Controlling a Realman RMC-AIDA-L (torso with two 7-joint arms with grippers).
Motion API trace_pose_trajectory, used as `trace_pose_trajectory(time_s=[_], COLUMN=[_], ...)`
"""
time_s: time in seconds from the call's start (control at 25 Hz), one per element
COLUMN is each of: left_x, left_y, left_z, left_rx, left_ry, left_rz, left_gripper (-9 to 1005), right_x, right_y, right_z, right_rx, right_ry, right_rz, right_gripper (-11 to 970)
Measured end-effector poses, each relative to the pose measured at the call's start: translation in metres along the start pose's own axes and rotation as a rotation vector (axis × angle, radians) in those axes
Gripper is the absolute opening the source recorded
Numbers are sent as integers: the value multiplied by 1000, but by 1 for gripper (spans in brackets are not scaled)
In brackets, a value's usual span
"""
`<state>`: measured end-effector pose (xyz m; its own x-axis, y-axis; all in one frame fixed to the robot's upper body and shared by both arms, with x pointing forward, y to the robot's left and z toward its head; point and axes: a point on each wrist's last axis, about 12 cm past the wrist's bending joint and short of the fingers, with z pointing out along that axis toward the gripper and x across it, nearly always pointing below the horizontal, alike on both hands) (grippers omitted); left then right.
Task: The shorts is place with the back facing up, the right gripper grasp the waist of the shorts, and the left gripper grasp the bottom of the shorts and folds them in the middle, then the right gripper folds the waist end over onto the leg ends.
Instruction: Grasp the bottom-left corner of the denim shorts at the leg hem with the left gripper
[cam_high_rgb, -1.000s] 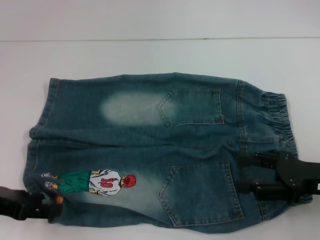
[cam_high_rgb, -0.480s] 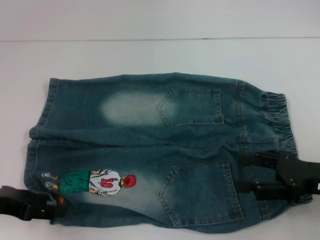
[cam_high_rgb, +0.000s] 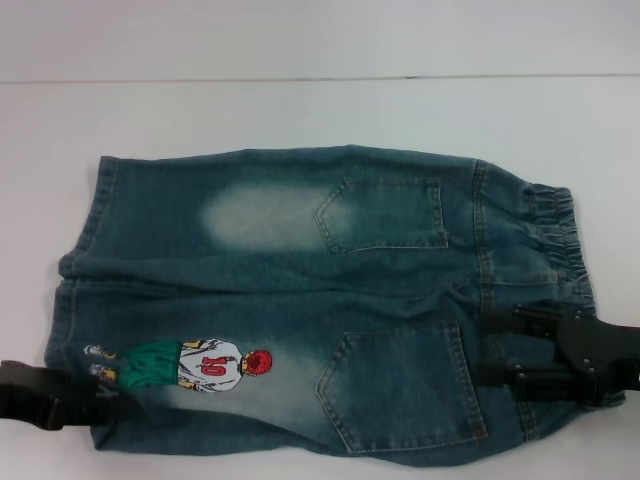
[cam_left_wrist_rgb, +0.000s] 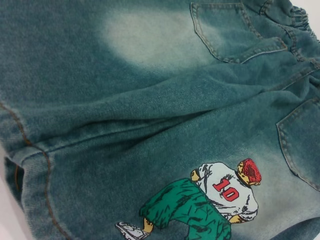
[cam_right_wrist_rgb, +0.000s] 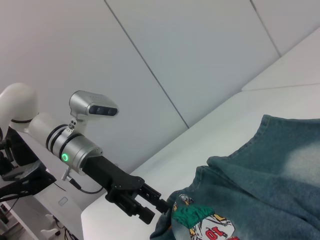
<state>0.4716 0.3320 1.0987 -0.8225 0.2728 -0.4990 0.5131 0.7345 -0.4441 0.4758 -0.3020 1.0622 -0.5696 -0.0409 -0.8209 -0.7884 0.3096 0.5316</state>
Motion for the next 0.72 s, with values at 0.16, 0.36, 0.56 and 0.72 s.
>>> trace_pose_trajectory(time_s=[0.16,0.36,0.56,0.72], left_x=[1,2,3,3], left_y=[1,1,3,4], left_z=[0,-1,-3,-4], left_rx=[1,-9,-28,-44], left_ry=[0,9,23,39], left_rz=[-3,4,10,10], left_gripper=[639,549,364,318], right_x=[0,0,1,1], right_y=[0,0,0,0], right_z=[0,0,0,0], right_rx=[0,-1,-1,0], right_ry=[0,0,0,0], right_rz=[0,1,1,2], right_gripper=[943,943,942,943])
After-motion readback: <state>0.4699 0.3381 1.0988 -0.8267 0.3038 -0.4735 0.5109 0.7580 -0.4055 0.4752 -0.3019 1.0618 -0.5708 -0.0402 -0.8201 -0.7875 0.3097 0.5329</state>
